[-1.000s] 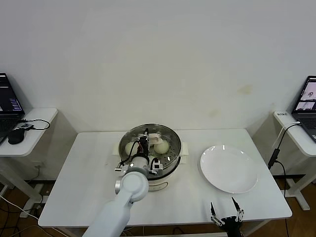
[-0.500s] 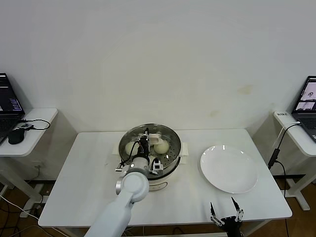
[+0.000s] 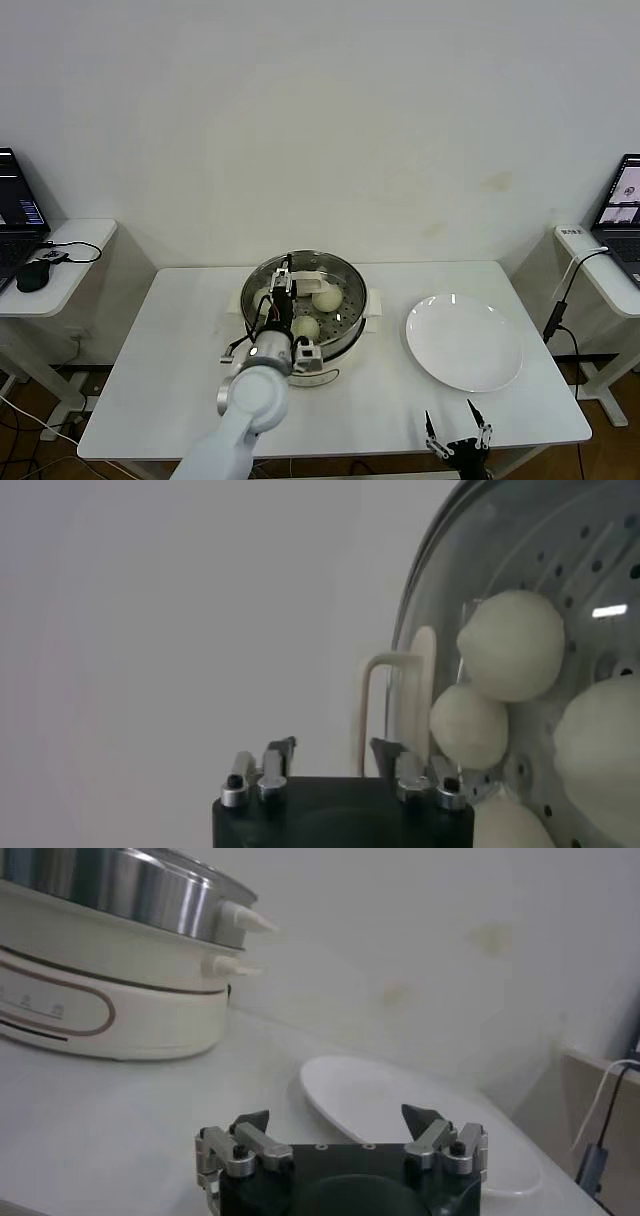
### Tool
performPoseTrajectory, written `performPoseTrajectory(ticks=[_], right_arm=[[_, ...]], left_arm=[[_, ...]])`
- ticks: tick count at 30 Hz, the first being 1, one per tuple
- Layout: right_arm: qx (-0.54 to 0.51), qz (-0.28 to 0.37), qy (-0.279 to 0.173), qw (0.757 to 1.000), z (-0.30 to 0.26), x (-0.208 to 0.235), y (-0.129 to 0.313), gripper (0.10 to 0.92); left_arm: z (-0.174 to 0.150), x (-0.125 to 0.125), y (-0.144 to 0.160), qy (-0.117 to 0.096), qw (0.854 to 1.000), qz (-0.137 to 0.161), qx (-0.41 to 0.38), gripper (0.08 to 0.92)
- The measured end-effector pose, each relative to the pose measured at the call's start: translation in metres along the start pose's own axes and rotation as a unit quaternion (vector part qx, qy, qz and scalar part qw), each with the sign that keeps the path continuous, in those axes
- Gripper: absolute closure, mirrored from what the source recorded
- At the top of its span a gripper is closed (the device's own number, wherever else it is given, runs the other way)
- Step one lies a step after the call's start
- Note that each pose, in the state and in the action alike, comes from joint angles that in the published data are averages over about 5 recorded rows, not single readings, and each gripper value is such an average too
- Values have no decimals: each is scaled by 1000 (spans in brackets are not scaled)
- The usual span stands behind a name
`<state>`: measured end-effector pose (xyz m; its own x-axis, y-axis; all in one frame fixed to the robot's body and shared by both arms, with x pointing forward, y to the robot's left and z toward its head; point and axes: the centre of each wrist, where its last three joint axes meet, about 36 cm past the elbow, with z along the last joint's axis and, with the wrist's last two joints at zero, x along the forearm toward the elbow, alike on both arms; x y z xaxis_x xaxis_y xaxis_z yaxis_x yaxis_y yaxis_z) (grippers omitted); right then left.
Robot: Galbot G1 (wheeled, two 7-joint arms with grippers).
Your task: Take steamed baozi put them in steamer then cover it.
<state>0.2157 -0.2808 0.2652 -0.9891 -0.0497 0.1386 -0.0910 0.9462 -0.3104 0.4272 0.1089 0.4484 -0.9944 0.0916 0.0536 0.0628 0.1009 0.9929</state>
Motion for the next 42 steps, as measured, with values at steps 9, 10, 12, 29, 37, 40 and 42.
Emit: performPoseTrajectory(ticks=[9,10,12,29,37,40,42], right_arm=[[-2,-9,-1,1000,0,1,-2,200],[-3,-11,-2,1000,-1,1,-2,200],[-6,-14,-4,1000,-3,0,-2,200],[-40,-67,-6,997,-29,7,-12,200],[-49,-82,-11,995,-37,8,-10,200],[-53,-87,-13,995,-39,8,-9,199],[-56,-90,-13,994,-41,9,-7,199]], left_arm=[[29,63,5,-32,995,-18,93,178],[33,69,3,-38,993,-19,113,177],[43,81,-1,-50,985,-19,161,177],[111,173,-47,13,825,-29,564,177],[125,207,-71,62,780,-31,622,177],[128,216,-77,73,768,-31,635,177],[130,221,-80,79,761,-30,643,177]])
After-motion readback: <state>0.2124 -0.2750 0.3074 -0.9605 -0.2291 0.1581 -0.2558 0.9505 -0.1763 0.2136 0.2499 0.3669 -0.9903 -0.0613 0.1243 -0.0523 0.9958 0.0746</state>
